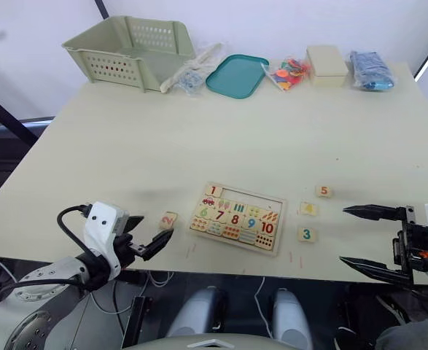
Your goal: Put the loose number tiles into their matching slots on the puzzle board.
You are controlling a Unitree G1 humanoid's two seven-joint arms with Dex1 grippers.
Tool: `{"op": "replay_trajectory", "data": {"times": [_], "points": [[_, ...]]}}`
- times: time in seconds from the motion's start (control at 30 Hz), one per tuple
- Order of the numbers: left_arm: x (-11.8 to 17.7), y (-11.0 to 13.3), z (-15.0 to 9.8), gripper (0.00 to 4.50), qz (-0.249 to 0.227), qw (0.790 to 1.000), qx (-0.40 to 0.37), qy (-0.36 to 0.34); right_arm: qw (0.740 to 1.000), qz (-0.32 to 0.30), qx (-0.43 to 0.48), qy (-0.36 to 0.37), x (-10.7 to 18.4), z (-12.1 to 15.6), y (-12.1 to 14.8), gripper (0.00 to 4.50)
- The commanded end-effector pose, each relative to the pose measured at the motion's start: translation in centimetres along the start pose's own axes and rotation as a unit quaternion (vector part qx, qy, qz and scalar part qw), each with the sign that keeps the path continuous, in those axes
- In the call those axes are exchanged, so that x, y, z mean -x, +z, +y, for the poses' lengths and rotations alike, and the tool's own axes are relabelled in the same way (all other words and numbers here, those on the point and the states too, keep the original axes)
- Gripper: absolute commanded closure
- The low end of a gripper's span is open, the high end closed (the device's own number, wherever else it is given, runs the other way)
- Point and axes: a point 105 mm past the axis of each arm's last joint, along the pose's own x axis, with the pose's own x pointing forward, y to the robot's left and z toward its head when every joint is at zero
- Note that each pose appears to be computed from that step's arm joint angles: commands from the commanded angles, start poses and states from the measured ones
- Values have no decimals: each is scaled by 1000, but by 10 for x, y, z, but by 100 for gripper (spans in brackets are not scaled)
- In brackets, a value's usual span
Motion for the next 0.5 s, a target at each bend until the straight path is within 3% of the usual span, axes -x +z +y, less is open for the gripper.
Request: {"op": "replay_trajectory", "data": {"times": [0.03, 0.37, 0.5], "points": [[-1, 3, -9, 1, 16, 1000, -9, 19, 1000, 3, 12, 12, 2, -2, 8, 0], [-7, -8, -2, 1, 43, 997, 12, 55, 1000, 7, 11, 21, 3, -7, 13, 0], [-8, -12, -4, 120, 49, 998, 12, 49, 1000, 7, 11, 20, 3, -7, 12, 0]]}}
